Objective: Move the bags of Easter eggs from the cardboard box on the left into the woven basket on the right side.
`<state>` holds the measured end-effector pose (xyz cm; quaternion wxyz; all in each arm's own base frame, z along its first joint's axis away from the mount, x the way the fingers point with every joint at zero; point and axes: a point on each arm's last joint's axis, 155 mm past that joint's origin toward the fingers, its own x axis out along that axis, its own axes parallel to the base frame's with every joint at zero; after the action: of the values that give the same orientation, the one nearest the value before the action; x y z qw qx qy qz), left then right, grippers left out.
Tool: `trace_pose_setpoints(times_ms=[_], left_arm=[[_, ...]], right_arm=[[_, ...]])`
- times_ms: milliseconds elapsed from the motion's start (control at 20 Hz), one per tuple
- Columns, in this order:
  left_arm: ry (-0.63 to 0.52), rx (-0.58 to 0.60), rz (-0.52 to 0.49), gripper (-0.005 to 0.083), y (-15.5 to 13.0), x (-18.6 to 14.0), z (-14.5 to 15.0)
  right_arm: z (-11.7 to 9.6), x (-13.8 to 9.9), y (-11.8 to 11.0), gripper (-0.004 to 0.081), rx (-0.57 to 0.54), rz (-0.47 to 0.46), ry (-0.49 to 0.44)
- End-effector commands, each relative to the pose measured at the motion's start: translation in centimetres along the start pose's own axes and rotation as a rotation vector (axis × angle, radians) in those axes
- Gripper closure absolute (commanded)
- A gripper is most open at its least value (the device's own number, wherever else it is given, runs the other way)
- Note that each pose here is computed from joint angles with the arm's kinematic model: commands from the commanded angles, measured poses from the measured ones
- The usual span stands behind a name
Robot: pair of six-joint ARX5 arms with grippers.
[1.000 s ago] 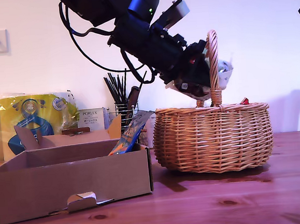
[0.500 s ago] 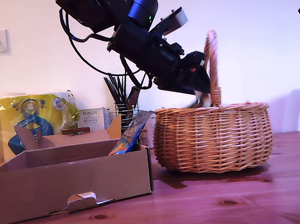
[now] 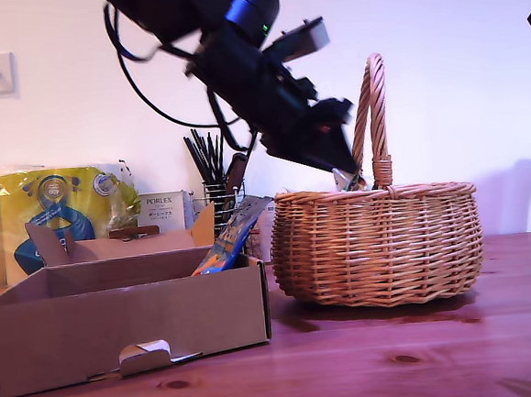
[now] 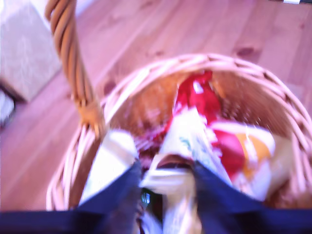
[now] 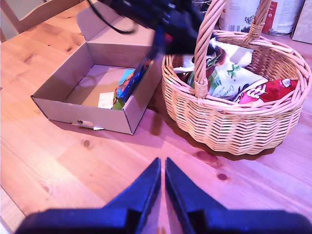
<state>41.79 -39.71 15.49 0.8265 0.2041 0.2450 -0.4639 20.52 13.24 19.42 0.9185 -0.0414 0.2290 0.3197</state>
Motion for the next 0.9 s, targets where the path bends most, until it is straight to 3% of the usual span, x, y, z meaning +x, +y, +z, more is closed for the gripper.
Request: trace_pose_setpoints(times_ms=[0,200,400,650,850], left_arm=[[-0.007,-0.012,0.008,0.0769,0.3,-2.5,1.2],[0.101,-0.082,-0.024,0.0796,0.6,-4.3,-1.7],[0.104,-0.097,-0.046,0.0796,0.2,-4.9,-3.6],[-0.005,-0.14,0.051,0.0796,0.0,-8.6,-5.3],[-0.215,-0.155,0.171,0.0796,-0.6,-13.3,-5.6]], right_arm=[[0.5,-0.2,0.2,0.0782,-0.012,0.009,-0.014],[0.5,-0.2,0.2,0.0782,-0.012,0.008,-0.013],[0.4,-0.2,0.1,0.0782,-0.011,-0.001,-0.008],[0.4,-0.2,0.0,0.0782,-0.011,-0.001,-0.009],[0.4,-0.2,0.1,0.0782,-0.011,-0.001,-0.008]])
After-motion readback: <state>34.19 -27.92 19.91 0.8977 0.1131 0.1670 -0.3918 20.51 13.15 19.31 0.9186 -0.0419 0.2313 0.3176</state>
